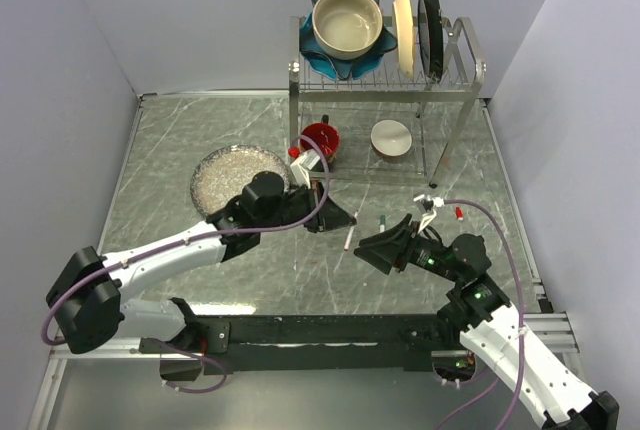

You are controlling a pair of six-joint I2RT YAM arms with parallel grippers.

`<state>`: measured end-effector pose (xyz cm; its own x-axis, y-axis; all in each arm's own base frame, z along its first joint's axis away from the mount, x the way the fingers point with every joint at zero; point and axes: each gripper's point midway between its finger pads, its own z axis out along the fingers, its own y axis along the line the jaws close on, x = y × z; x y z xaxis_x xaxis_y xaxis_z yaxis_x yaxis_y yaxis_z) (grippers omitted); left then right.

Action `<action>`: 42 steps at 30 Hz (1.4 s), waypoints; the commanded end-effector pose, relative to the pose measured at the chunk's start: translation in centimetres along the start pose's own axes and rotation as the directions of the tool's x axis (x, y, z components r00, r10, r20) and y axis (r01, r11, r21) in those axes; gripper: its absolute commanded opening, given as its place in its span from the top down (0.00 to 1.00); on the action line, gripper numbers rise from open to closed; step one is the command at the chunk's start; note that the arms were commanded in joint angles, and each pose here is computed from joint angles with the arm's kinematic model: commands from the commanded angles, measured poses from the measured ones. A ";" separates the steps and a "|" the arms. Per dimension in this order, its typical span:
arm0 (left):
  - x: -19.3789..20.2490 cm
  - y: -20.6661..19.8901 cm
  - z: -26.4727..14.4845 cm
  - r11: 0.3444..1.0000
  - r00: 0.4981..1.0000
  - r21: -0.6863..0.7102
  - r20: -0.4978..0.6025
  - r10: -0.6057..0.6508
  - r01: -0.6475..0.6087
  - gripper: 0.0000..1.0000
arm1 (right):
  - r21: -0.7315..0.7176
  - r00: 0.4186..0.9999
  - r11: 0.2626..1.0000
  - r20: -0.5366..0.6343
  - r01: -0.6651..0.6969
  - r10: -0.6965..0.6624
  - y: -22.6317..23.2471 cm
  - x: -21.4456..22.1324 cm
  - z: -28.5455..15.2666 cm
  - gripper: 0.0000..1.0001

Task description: Insert the pens into the pen caps

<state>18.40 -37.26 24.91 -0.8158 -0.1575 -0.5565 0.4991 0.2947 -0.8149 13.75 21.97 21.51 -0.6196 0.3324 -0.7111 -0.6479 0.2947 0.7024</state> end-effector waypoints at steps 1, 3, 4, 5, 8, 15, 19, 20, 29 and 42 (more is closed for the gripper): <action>-1.8 -5.0 -1.0 0.973 0.996 0.230 0.077 -0.045 0.026 0.99 | -0.159 0.997 0.986 0.065 0.043 -0.033 3.3 -1.7 0.1 0.40; -1.4 -5.2 -1.3 0.964 0.994 0.259 0.071 -0.077 0.056 0.99 | -0.185 0.997 0.982 0.080 0.026 -0.012 3.8 -2.1 0.2 0.41; -1.6 -5.8 -1.5 0.956 0.993 0.291 0.088 -0.075 0.047 0.99 | -0.193 0.997 0.981 0.082 0.018 -0.002 3.9 -2.1 0.2 0.44; -1.7 -6.1 -1.7 0.952 0.992 0.302 0.095 -0.087 0.054 0.99 | -0.194 0.997 0.981 0.076 -0.010 0.025 3.9 -2.1 0.3 0.46; -1.8 -6.5 -2.0 0.945 0.990 0.324 0.114 -0.082 0.041 0.99 | -0.215 0.997 0.977 0.073 -0.017 0.034 4.4 -2.4 0.5 0.50; -2.1 -7.7 -2.5 0.929 0.983 0.369 0.171 -0.073 0.004 0.99 | -0.242 0.992 0.970 0.111 -0.035 0.064 5.3 -3.3 0.7 0.55; -1.9 -7.9 -2.7 0.922 0.981 0.387 0.182 -0.072 -0.004 0.99 | -0.238 0.984 0.969 0.146 -0.065 0.101 5.4 -4.0 0.8 0.64; -1.9 -7.7 -2.6 0.925 0.980 0.381 0.184 -0.074 -0.002 0.99 | -0.237 0.982 0.969 0.153 -0.070 0.108 5.3 -4.1 0.8 0.65; -2.3 -7.4 -2.9 0.931 0.968 0.365 0.241 -0.070 -0.024 0.99 | -0.261 0.980 0.960 0.143 -0.099 0.140 5.6 -4.5 1.4 0.80; -2.1 -7.0 -2.7 0.947 0.965 0.322 0.256 -0.063 -0.023 0.99 | -0.266 0.985 0.957 0.092 -0.119 0.148 6.8 -3.8 2.1 0.73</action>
<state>15.83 -36.87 30.56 -0.7751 -0.3749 -0.5086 0.5525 -0.0116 -0.8334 13.15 24.19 27.12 -0.6886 0.4535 -0.5658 -0.6246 0.0255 0.7806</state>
